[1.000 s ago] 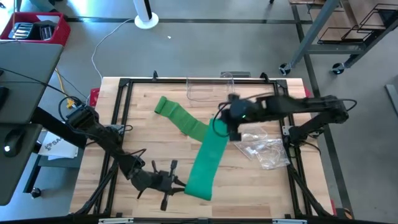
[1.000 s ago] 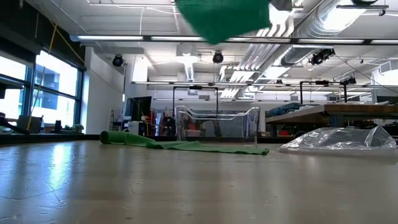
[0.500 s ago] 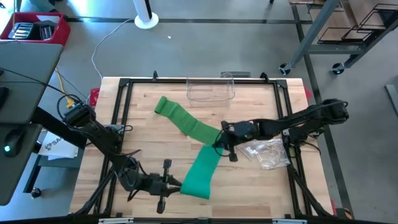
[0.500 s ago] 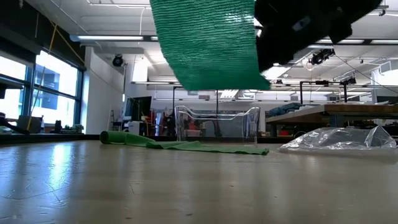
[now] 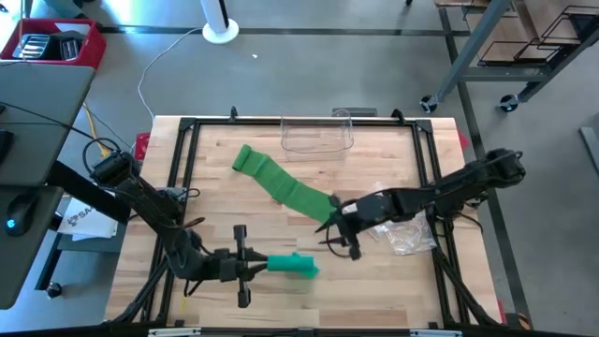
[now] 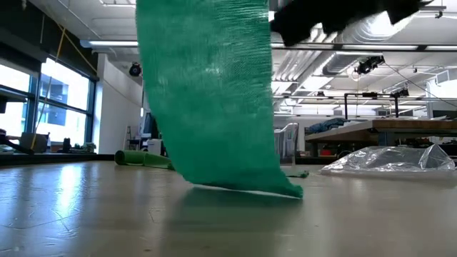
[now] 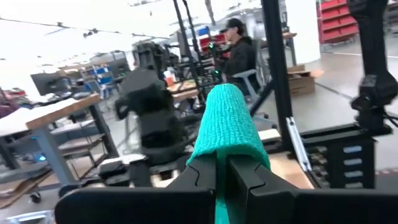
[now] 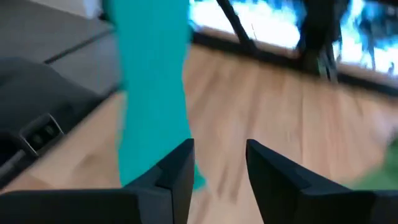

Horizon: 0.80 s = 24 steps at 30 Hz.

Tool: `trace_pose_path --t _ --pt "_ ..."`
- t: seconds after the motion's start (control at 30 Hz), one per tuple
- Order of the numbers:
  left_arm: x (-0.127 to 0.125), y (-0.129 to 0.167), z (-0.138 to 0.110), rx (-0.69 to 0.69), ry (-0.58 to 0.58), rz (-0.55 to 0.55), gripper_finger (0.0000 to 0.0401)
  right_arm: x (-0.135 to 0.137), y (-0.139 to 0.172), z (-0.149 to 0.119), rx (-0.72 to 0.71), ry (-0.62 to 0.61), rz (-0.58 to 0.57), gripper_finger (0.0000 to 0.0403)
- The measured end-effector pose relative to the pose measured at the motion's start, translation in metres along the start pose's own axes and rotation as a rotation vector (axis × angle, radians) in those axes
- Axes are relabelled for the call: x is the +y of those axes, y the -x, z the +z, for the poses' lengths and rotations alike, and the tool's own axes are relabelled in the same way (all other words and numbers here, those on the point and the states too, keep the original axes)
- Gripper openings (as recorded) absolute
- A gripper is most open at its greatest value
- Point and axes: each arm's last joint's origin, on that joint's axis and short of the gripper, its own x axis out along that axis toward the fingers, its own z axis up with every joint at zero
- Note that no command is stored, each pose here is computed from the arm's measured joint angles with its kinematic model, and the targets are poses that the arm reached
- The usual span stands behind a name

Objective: Roll bandage
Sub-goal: Roll the blue bandage

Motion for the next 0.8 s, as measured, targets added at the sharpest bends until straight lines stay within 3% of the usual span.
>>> trace_pose_path --t 0.13,0.4,0.8 --pt "0.001 0.000 0.003 -0.018 -0.009 0.009 0.0001 0.015 0.000 0.032 -0.103 0.084 0.025 0.0138" --pt "0.004 -0.003 0.004 -0.032 -0.005 0.026 0.0001 0.033 0.005 0.074 -0.213 0.140 -0.063 0.0138" --pt "0.010 -0.004 0.012 -0.093 -0.050 0.065 0.0001 0.040 -0.014 0.070 -0.258 0.147 -0.019 0.0138"
